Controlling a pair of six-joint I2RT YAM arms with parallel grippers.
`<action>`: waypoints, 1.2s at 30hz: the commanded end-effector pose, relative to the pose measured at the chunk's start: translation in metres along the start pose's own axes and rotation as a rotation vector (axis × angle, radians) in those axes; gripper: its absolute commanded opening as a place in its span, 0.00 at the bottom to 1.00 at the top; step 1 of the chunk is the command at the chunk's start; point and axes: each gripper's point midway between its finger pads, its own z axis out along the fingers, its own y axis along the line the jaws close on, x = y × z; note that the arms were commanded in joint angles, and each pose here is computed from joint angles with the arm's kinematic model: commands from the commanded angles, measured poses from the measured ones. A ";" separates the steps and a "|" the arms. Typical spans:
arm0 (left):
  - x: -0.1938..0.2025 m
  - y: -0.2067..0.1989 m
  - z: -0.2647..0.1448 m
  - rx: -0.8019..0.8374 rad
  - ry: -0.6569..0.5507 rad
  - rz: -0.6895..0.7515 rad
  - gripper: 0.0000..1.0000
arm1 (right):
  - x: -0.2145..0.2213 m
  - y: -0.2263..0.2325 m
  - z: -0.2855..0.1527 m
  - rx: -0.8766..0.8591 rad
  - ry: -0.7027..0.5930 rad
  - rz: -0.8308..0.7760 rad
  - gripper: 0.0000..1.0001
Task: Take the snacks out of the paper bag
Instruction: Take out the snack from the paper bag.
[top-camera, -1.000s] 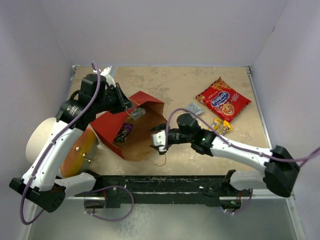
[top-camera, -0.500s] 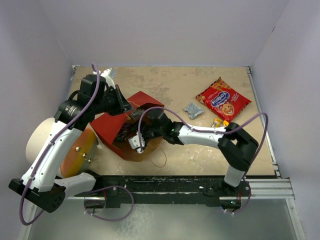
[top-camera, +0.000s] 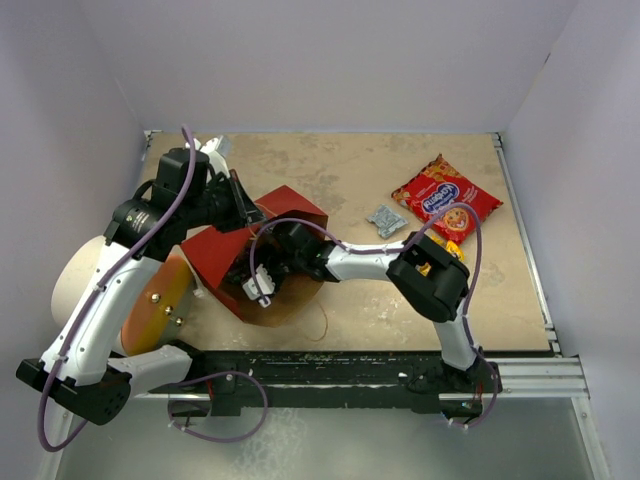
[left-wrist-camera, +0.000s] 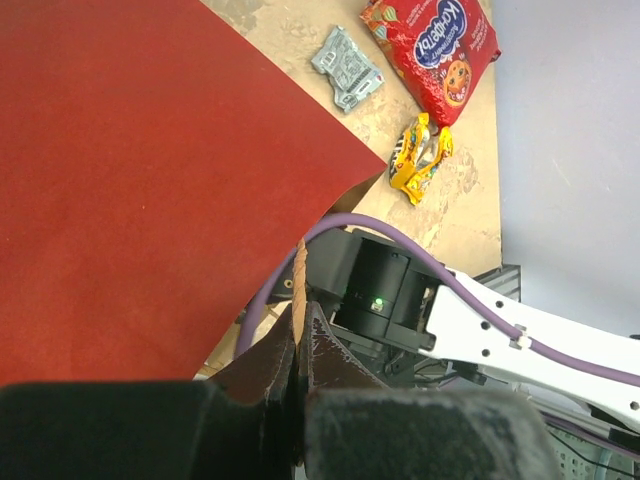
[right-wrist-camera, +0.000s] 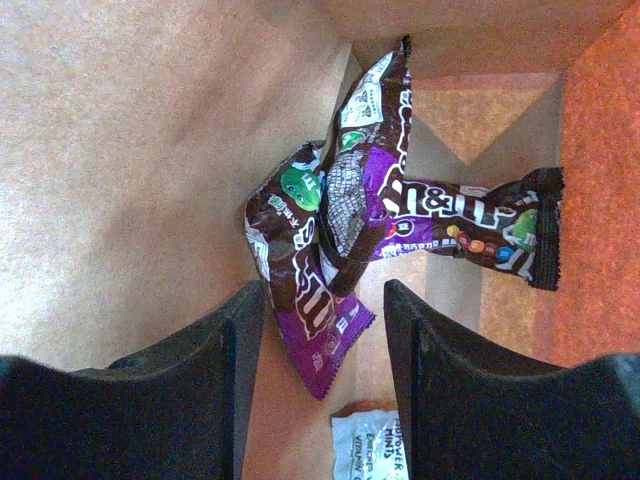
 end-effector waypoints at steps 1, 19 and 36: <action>-0.012 -0.014 -0.015 0.054 -0.050 0.006 0.00 | -0.009 -0.018 0.007 0.012 -0.036 -0.037 0.54; -0.022 -0.031 -0.008 0.117 -0.048 0.023 0.00 | 0.029 0.004 0.036 -0.053 0.051 -0.008 0.44; -0.022 -0.026 -0.014 0.091 -0.068 0.021 0.00 | 0.015 0.015 0.023 -0.065 -0.045 0.058 0.12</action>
